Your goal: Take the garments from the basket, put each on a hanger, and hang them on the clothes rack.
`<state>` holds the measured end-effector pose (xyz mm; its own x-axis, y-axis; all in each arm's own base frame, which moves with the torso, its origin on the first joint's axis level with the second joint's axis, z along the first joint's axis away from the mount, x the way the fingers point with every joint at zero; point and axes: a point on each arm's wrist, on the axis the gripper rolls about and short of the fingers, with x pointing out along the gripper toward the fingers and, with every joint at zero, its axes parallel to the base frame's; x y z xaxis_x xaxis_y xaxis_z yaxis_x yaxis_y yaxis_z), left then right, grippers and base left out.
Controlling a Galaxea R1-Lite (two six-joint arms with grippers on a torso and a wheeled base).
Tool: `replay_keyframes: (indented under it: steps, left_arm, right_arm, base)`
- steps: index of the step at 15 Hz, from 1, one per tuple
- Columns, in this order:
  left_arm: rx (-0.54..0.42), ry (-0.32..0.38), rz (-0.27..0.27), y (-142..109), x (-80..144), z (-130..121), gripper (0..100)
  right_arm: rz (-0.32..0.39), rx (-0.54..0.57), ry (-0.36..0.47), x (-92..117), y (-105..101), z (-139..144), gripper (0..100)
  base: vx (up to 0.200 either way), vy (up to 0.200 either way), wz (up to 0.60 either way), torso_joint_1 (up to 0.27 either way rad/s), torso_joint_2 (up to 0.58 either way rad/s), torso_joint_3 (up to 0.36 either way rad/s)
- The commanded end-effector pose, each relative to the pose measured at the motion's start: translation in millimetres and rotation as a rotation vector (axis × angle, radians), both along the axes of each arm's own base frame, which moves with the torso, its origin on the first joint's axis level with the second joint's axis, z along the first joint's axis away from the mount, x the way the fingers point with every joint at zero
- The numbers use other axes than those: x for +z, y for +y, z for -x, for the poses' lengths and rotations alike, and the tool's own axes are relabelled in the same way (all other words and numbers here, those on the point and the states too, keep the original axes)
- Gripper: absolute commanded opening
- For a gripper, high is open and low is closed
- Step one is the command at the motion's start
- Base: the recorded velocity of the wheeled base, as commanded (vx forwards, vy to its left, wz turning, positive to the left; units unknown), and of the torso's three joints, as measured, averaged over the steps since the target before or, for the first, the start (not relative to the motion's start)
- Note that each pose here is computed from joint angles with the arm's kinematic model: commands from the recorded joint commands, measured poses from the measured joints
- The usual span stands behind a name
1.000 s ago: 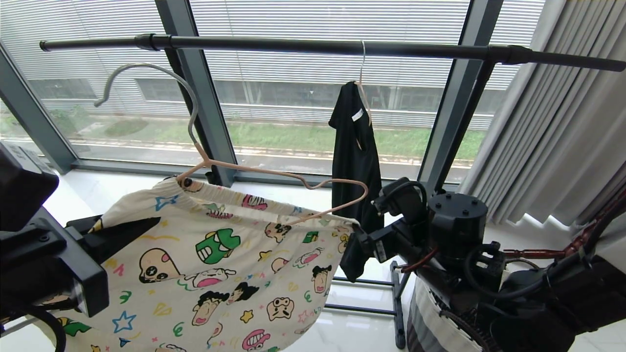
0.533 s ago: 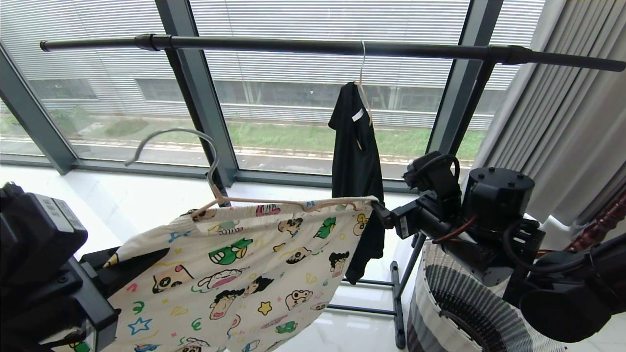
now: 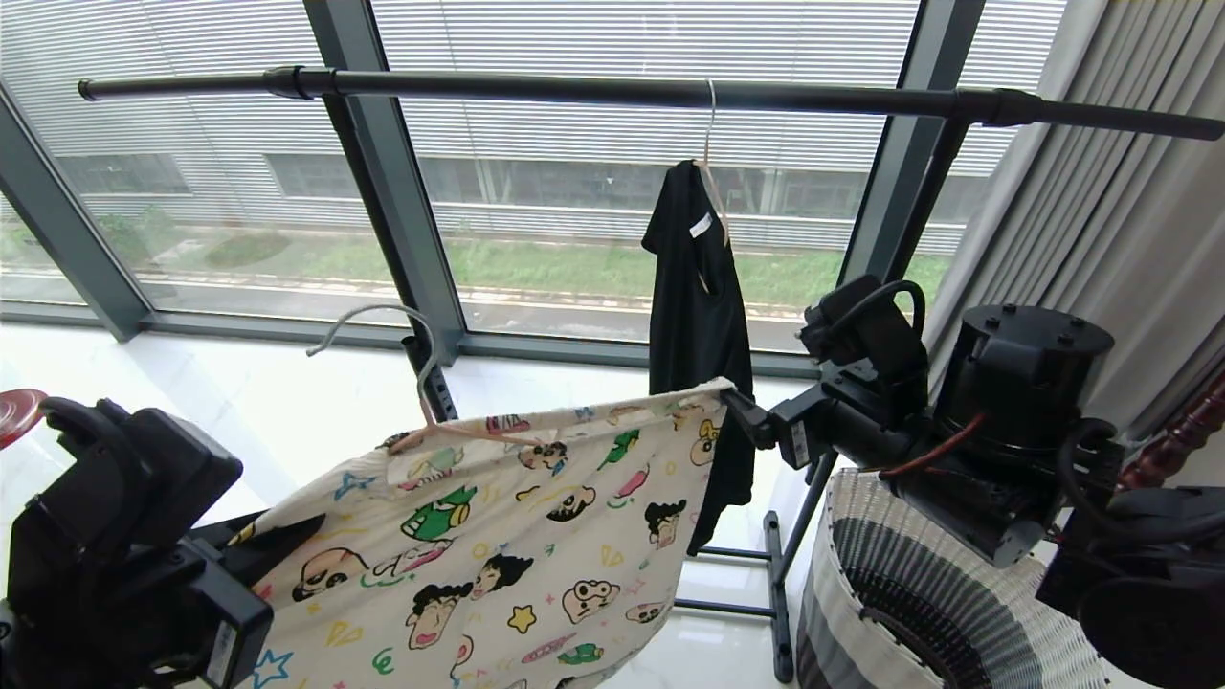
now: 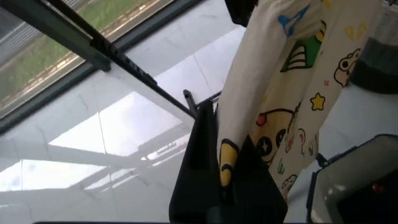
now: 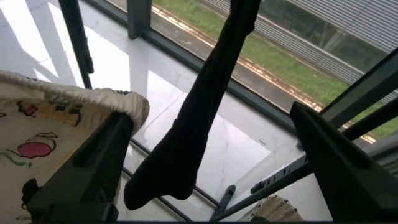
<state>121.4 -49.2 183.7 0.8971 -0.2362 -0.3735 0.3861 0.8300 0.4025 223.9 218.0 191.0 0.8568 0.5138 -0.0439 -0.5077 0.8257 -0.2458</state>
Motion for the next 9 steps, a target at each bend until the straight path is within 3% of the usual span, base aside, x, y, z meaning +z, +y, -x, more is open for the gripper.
replay_keyframes:
  steps: [1,3,6,9]
  left_arm:
    - [0.148,0.037,0.049,-9.1,2.6,-25.6,0]
    - [0.124,-0.012,0.146,-19.7,11.8,-30.1,0]
    - [-0.008,-0.037,0.169,-35.7,15.8,-16.3,0]
    - [-0.125,-0.033,0.168,-48.0,14.9,-3.0,0]
  right_arm:
    - [-0.020,0.120,-0.038,24.7,3.3,33.7,100]
    - [-0.003,0.226,-0.034,27.1,16.4,61.5,100]
    - [0.010,0.332,-0.023,25.3,31.2,86.3,100]
    - [0.028,0.359,-0.033,27.0,25.2,80.7,100]
  base:
    - [0.000,0.000,0.00,0.000,0.00,0.000]
    - [0.000,0.000,0.00,0.000,0.00,0.000]
    - [0.000,0.000,0.00,0.000,0.00,0.000]
    - [0.000,0.000,0.00,0.000,0.00,0.000]
